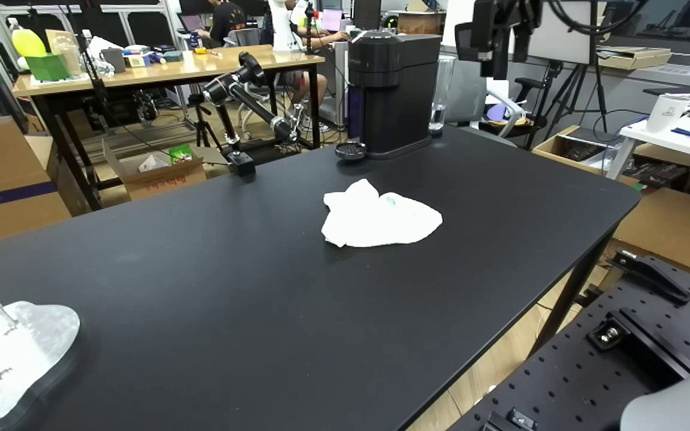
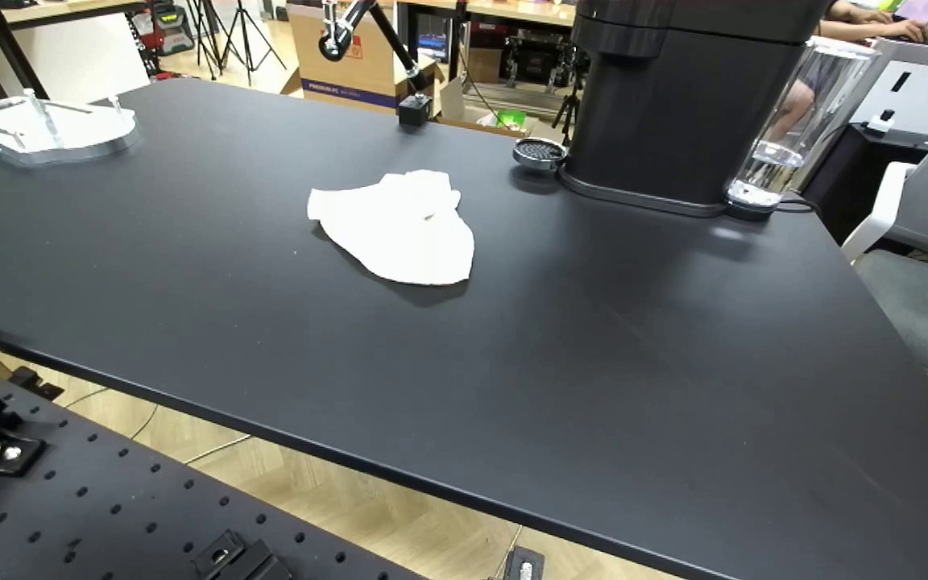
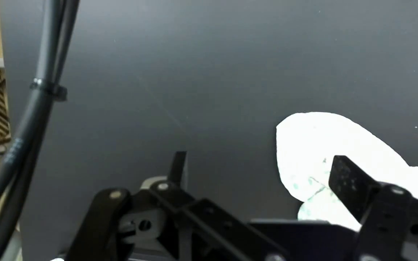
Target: Put the white cloth on the black stand
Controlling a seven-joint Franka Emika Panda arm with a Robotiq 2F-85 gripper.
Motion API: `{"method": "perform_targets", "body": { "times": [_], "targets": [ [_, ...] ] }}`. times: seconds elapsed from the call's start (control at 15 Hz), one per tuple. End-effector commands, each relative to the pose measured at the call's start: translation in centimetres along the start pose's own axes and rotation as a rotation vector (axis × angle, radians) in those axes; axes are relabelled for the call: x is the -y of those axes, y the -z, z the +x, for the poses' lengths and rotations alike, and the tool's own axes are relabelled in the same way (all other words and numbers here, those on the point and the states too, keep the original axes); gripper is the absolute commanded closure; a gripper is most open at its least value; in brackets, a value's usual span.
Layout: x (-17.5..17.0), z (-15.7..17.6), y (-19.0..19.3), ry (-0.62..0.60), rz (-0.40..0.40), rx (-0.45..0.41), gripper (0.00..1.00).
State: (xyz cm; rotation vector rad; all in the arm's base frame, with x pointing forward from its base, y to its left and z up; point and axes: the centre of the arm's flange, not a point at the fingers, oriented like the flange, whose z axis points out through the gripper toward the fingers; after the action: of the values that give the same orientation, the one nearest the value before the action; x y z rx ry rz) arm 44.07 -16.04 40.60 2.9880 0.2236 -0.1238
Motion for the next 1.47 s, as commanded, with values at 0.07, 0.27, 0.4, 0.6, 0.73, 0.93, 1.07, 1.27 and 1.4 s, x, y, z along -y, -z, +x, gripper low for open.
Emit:
{"method": "perform_targets", "body": {
  "times": [0.07, 0.27, 0.4, 0.6, 0.73, 0.93, 1.07, 1.27, 1.4],
  "targets": [
    [6.1, 5.9, -2.3, 0.244, -0.057, -0.094, 0.00],
    [11.0, 8.7, -4.2, 0.388, -0.064, -0.216, 0.00],
    [13.9, 9.9, -5.9, 0.462, -0.039, -0.260, 0.00],
    [16.4, 11.4, -9.1, 0.518, -0.040, -0.275, 0.00],
    [17.0, 12.1, -11.7, 0.534, -0.046, -0.250, 0.00],
    [17.1, 12.5, -15.2, 0.545, -0.039, -0.202, 0.00],
    [17.2, 12.8, -16.9, 0.528, -0.026, -0.182, 0.00],
    [17.4, 13.4, -18.7, 0.513, -0.015, -0.158, 0.00],
    [17.4, 13.8, -19.5, 0.507, -0.007, -0.146, 0.25]
  ]
}}
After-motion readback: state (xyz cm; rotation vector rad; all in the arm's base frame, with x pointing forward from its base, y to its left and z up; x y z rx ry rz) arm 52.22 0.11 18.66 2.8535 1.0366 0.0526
